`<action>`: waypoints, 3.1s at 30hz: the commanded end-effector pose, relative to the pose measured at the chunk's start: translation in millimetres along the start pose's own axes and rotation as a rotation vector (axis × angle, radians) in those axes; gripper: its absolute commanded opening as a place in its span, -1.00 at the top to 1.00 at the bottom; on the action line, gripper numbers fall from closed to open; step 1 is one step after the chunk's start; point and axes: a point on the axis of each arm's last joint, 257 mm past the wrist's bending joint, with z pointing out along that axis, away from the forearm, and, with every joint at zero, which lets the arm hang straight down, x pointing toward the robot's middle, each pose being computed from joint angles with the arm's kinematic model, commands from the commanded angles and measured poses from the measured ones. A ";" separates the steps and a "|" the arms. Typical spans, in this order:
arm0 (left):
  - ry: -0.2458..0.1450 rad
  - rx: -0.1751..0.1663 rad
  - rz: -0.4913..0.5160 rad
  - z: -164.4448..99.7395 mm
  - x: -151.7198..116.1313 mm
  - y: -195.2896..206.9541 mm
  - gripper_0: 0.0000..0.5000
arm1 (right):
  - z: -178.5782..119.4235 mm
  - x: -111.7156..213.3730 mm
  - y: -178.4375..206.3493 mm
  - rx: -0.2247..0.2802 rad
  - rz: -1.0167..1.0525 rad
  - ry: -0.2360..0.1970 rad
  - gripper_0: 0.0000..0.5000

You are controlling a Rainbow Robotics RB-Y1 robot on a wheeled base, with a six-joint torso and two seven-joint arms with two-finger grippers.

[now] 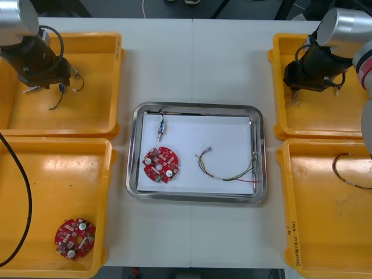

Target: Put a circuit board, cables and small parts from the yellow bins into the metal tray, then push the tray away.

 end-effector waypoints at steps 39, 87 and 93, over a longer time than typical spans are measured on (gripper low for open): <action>-0.030 0.006 0.169 17.9 2.8 -12.0 -1.00 | -162.1 -7.6 -34.2 0.074 -0.194 0.095 1.00; 0.055 -0.032 0.101 -45.1 -1.9 28.8 1.00 | -216.5 103.3 121.7 -0.150 -1.110 -0.034 1.00; 0.077 -0.036 0.089 -69.5 -1.8 28.9 1.00 | -204.0 116.4 132.2 -0.158 -1.294 -0.019 1.00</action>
